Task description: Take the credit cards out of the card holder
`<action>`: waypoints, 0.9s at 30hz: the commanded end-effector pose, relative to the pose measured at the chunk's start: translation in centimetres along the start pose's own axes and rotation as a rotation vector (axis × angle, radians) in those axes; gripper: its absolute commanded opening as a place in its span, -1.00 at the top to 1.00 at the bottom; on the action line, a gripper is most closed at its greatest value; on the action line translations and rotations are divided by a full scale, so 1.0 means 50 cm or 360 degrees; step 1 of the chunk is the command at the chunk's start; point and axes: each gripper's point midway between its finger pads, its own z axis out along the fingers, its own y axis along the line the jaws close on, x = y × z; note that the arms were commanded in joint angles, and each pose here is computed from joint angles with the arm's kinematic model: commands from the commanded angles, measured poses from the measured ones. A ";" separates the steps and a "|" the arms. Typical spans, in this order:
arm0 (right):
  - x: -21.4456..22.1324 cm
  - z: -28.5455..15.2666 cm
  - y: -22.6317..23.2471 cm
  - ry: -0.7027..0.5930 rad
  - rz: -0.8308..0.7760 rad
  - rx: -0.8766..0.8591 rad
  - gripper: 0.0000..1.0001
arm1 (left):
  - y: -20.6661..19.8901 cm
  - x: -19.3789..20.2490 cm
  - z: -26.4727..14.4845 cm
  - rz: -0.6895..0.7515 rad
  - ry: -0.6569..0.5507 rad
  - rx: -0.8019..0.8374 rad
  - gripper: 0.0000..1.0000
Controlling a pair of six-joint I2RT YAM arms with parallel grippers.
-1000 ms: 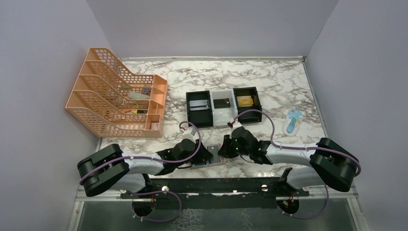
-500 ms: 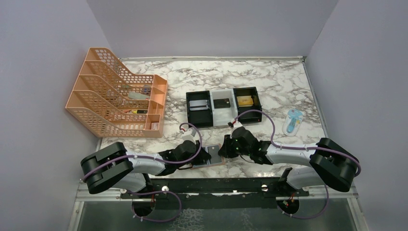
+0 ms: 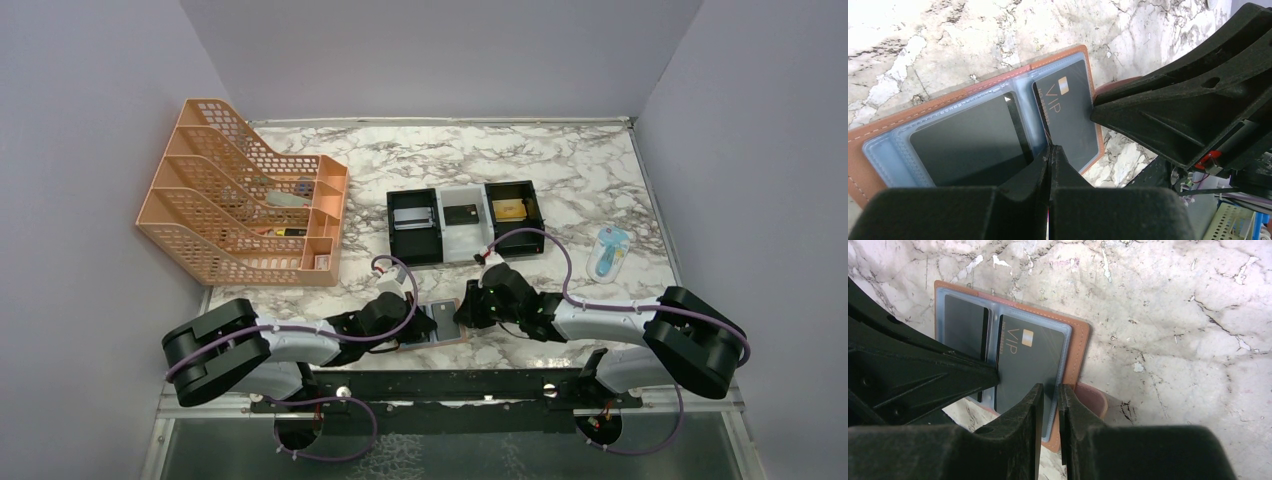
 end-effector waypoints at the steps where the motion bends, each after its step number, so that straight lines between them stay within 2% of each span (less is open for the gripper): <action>1: 0.013 -0.001 -0.012 0.0051 -0.0024 0.0041 0.64 | -0.029 -0.014 -0.007 0.0000 -0.0050 0.0091 1.00; 7: 0.007 -0.009 -0.014 0.0052 -0.0053 0.0066 0.65 | -0.030 -0.017 -0.013 -0.0002 -0.0065 0.0106 1.00; 15: -0.021 -0.030 0.026 0.0033 -0.0125 -0.0037 0.65 | -0.024 -0.016 -0.016 0.0008 -0.0068 0.0101 1.00; 23: -0.021 -0.031 0.096 0.0085 -0.0137 -0.0312 0.62 | -0.032 -0.014 -0.011 0.0019 -0.0051 0.0106 1.00; 27: 0.002 -0.010 0.054 0.0148 -0.0049 -0.0141 0.62 | -0.032 -0.014 -0.010 0.0025 -0.0047 0.0107 1.00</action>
